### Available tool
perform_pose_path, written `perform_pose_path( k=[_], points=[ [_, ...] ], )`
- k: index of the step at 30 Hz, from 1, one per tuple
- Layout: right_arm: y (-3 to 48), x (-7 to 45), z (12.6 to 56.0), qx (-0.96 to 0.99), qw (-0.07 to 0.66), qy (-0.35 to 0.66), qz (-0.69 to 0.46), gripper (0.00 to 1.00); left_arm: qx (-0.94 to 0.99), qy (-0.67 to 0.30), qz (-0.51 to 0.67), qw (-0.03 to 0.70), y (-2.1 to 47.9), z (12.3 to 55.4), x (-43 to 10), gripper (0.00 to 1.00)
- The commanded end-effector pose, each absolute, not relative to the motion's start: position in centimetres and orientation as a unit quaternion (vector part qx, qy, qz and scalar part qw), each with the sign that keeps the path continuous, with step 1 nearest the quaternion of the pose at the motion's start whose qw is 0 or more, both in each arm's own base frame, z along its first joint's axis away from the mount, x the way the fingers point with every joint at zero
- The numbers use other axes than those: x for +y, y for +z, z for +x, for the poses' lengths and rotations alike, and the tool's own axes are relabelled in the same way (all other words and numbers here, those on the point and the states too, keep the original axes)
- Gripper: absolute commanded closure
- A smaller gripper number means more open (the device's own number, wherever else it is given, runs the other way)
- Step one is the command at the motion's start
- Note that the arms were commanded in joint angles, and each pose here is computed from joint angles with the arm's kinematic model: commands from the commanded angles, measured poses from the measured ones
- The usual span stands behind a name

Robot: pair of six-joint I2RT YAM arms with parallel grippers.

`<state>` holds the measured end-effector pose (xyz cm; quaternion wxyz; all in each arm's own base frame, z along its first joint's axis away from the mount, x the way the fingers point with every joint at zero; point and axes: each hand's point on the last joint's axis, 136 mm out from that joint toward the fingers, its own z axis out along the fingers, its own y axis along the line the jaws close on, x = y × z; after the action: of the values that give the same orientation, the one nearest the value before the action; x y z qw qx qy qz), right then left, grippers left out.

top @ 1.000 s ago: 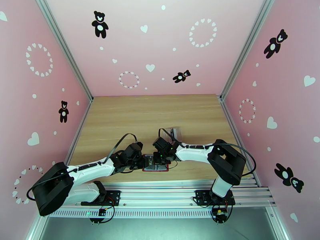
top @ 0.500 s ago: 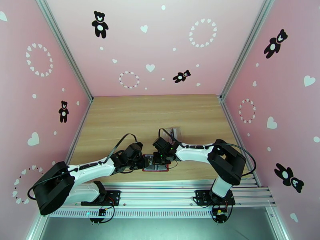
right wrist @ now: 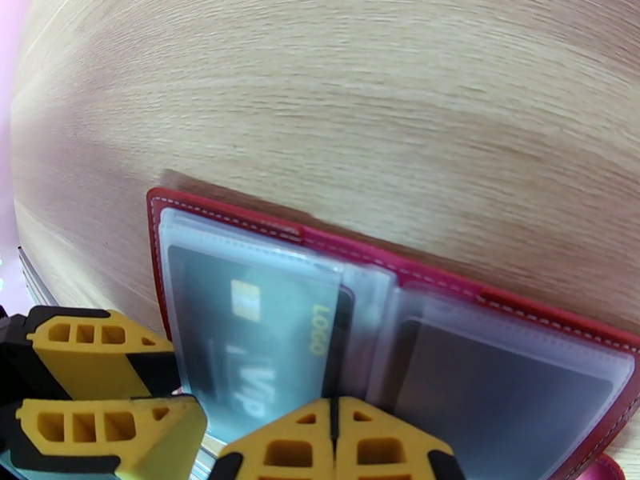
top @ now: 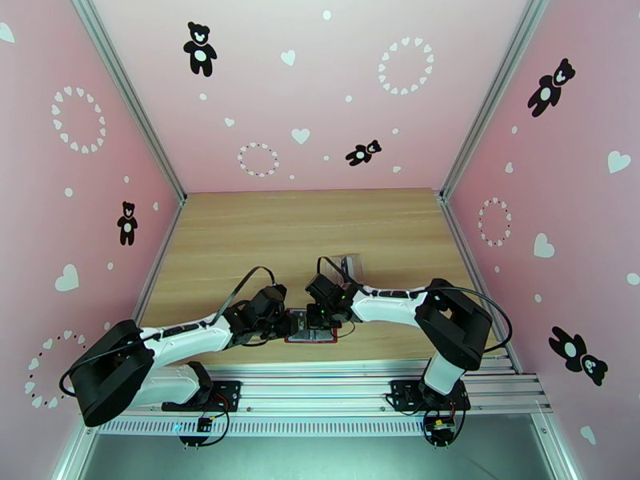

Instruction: Put the credit cards into the card holder

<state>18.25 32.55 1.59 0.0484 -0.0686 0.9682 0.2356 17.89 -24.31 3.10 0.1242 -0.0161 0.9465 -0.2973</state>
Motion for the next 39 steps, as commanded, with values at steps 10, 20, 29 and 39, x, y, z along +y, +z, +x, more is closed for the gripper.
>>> perform_pose_path(
  k=[10,20,29,39],
  points=[
    [2.2,31.2,17.7,0.971,0.052,0.224,-0.069,0.89,0.925,-0.358,0.005,0.129,5.9,17.8,-26.9,0.72],
    [5.8,26.5,19.0,0.973,0.11,0.2,-0.044,0.73,0.919,-0.372,0.028,0.13,7.3,18.0,-29.4,0.72],
    [6.6,20.6,19.5,0.973,0.13,0.193,0.005,0.72,0.921,-0.363,0.064,0.123,7.1,18.3,-33.4,0.71],
    [7.5,19.2,19.7,0.97,0.138,0.201,0.008,0.72,0.922,-0.355,0.069,0.137,7.8,18.6,-33.2,0.71]
  ],
)
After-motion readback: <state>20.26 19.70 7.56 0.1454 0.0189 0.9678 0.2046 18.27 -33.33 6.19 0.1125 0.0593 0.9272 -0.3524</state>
